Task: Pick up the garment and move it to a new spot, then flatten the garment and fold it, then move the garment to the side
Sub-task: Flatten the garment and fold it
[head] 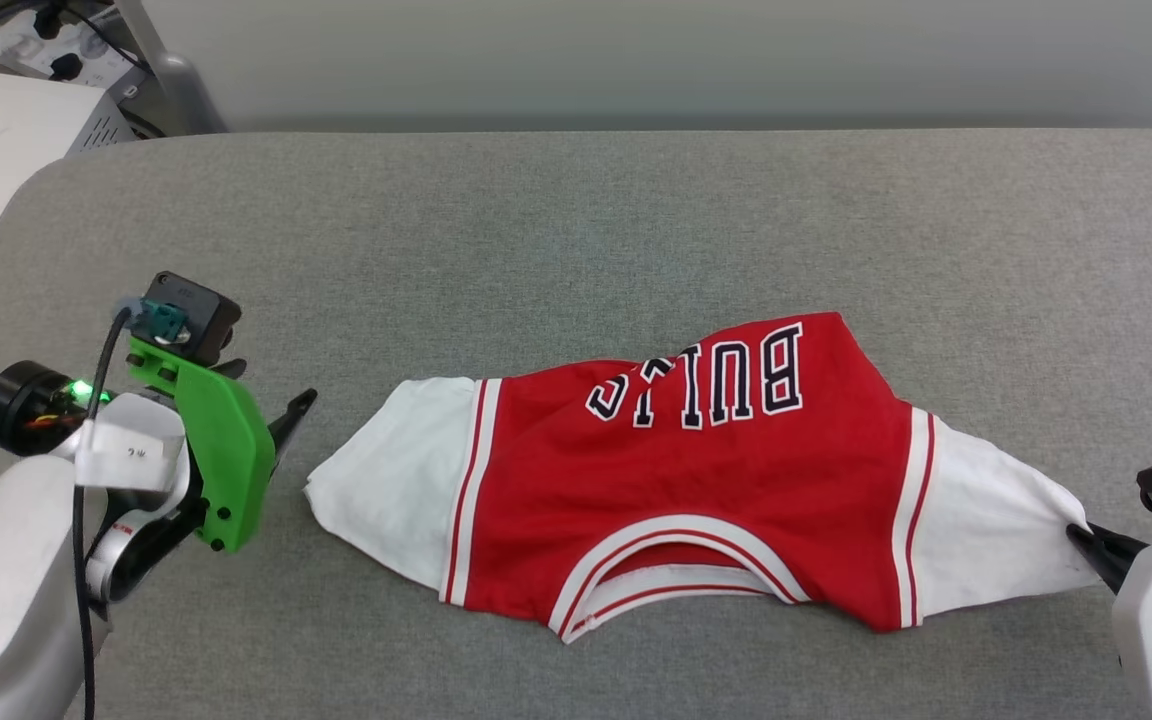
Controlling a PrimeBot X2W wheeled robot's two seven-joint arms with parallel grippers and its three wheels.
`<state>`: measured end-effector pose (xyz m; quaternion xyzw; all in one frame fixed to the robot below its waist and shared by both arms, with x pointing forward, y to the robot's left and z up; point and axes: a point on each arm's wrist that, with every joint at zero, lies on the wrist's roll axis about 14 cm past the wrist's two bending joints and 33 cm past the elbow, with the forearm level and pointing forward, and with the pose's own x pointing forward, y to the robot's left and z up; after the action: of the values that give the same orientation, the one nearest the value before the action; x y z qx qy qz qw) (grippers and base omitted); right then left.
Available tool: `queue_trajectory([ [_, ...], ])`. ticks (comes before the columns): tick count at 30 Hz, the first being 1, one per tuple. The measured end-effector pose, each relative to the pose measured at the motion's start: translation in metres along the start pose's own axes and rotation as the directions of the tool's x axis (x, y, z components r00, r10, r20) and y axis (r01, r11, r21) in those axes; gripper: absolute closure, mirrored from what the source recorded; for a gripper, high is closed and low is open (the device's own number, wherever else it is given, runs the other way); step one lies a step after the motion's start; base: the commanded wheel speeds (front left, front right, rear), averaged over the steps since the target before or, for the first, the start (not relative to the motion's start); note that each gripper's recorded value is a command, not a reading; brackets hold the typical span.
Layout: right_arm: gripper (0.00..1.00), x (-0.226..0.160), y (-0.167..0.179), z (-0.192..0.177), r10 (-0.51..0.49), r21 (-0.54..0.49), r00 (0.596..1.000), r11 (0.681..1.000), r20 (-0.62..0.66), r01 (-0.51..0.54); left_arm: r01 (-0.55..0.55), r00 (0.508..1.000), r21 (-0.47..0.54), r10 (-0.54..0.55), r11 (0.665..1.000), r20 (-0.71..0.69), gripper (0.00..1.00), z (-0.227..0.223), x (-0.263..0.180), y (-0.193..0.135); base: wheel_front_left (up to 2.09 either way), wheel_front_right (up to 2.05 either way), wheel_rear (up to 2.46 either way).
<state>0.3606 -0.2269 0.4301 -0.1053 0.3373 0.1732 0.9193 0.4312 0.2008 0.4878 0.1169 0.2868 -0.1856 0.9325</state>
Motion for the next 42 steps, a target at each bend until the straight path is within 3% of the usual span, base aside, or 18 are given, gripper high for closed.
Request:
queue_trajectory([
  [8,1.0,0.004,0.003,0.0,0.004,0.005,1.0,1.0,-0.014,-0.004,0.101,0.96,-0.002,-0.098,0.995,-0.262,0.0,-0.037,0.018,-0.018,0.0,0.0,0.0],
  [16,1.0,0.012,0.004,-0.007,0.016,0.019,0.999,1.0,-0.043,-0.015,0.165,0.871,-0.009,-0.15,0.986,-0.468,0.0,-0.094,0.039,-0.034,0.0,0.0,0.0],
  [26,1.0,0.017,0.002,-0.018,0.017,0.03,0.997,0.999,-0.075,-0.015,0.192,0.828,-0.027,-0.177,0.981,-0.532,0.0,-0.121,0.058,-0.038,0.0,0.0,0.0],
  [27,1.0,0.016,0.002,-0.019,0.016,0.031,0.997,0.999,-0.073,-0.013,0.197,0.829,-0.024,-0.179,0.98,-0.529,0.26,-0.121,0.058,-0.039,0.0,0.0,0.0],
  [28,1.0,0.015,0.002,-0.019,0.015,0.032,0.997,0.999,-0.069,-0.013,0.199,0.832,-0.021,-0.181,0.98,-0.525,0.93,-0.121,0.058,-0.04,0.0,0.0,0.0],
  [29,1.0,0.015,0.002,-0.018,0.015,0.033,0.998,0.999,-0.065,-0.013,0.2,0.838,-0.023,-0.183,0.979,-0.514,1.0,-0.12,0.057,-0.041,0.0,0.0,0.0],
  [36,1.0,0.006,0.004,0.006,0.008,0.023,0.999,1.0,0.05,-0.01,0.192,0.919,-0.037,-0.193,0.981,-0.345,1.0,-0.1,0.053,-0.044,0.0,0.0,0.0],
  [42,1.0,-0.014,-0.004,0.044,-0.027,0.019,0.978,1.0,0.207,0.024,0.214,0.973,0.007,-0.213,0.977,-0.088,1.0,-0.044,0.036,-0.052,0.0,0.0,0.0],
])
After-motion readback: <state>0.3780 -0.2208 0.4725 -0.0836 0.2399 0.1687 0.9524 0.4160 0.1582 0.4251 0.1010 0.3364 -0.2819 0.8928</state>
